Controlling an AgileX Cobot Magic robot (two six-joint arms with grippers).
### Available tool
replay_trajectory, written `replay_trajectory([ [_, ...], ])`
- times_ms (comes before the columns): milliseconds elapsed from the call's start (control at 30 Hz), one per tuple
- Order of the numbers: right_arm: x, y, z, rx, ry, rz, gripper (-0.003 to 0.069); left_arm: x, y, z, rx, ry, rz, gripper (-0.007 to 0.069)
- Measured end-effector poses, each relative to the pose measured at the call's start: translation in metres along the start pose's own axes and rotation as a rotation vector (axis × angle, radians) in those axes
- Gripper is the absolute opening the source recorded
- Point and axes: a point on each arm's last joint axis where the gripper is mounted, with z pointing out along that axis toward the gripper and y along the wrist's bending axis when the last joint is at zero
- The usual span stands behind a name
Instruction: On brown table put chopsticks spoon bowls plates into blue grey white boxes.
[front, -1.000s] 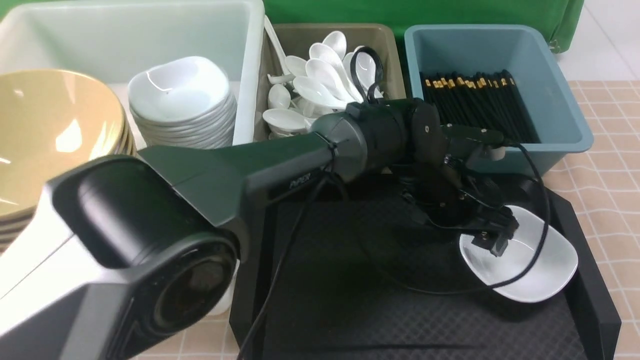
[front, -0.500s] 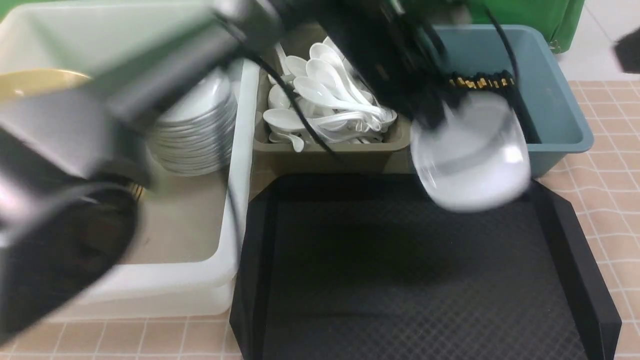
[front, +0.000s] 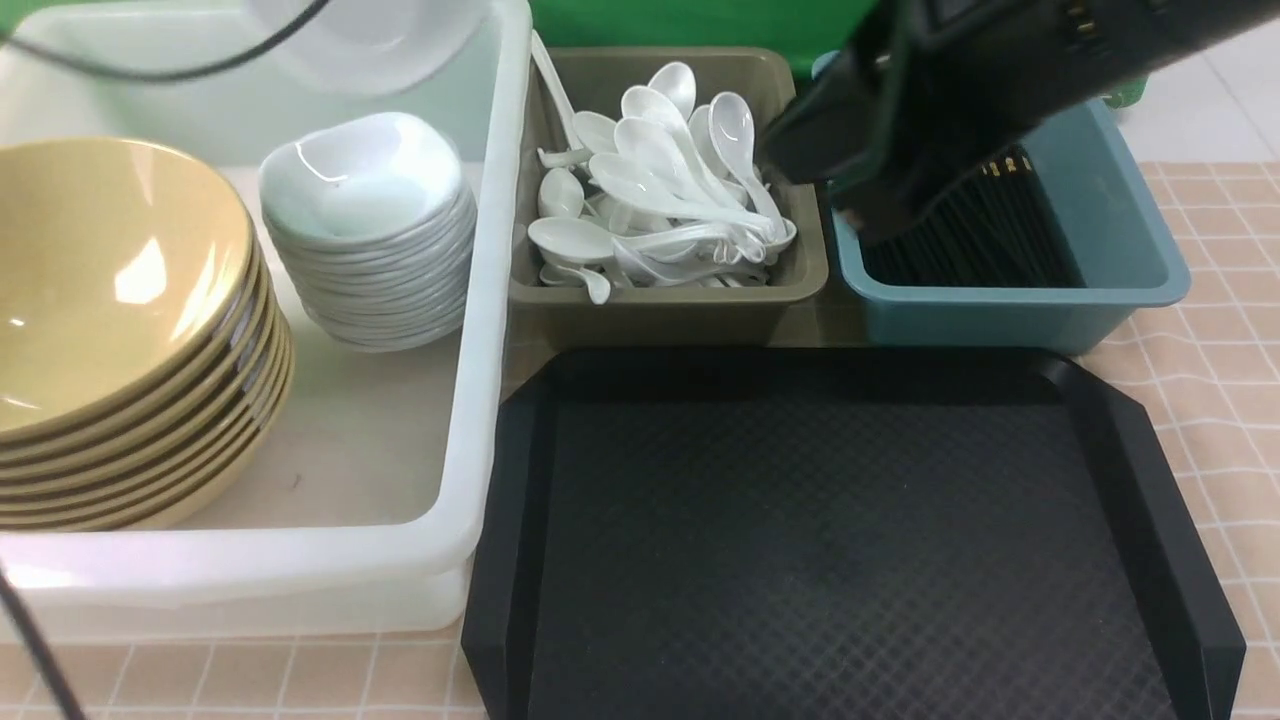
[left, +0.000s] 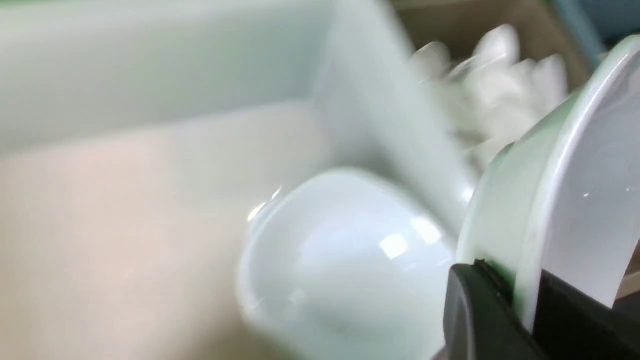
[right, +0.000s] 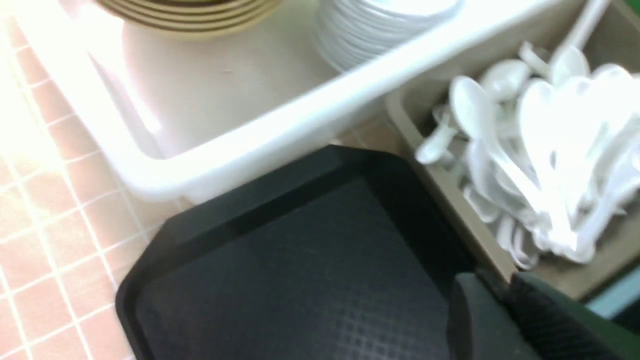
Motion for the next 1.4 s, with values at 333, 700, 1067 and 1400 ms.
replay_trajectory([
  [333,0.000,0.000,0.015,-0.014,0.031,-0.005,0.0124,0.024,0.035,0.073,0.007,0.063,0.075,0.0050],
  [700,0.002,0.001,0.016,-0.028,0.061,-0.027,0.0129,0.025,0.043,0.088,-0.012,0.058,0.115,0.0499],
  [1067,0.012,-0.001,-0.031,0.083,0.095,0.012,0.0130,-0.010,0.002,-0.030,-0.059,-0.110,0.095,0.0580],
  [1400,0.064,0.025,-0.100,0.143,-0.055,0.102,0.0131,0.041,-0.079,-0.133,-0.078,-0.176,0.193,0.0046],
])
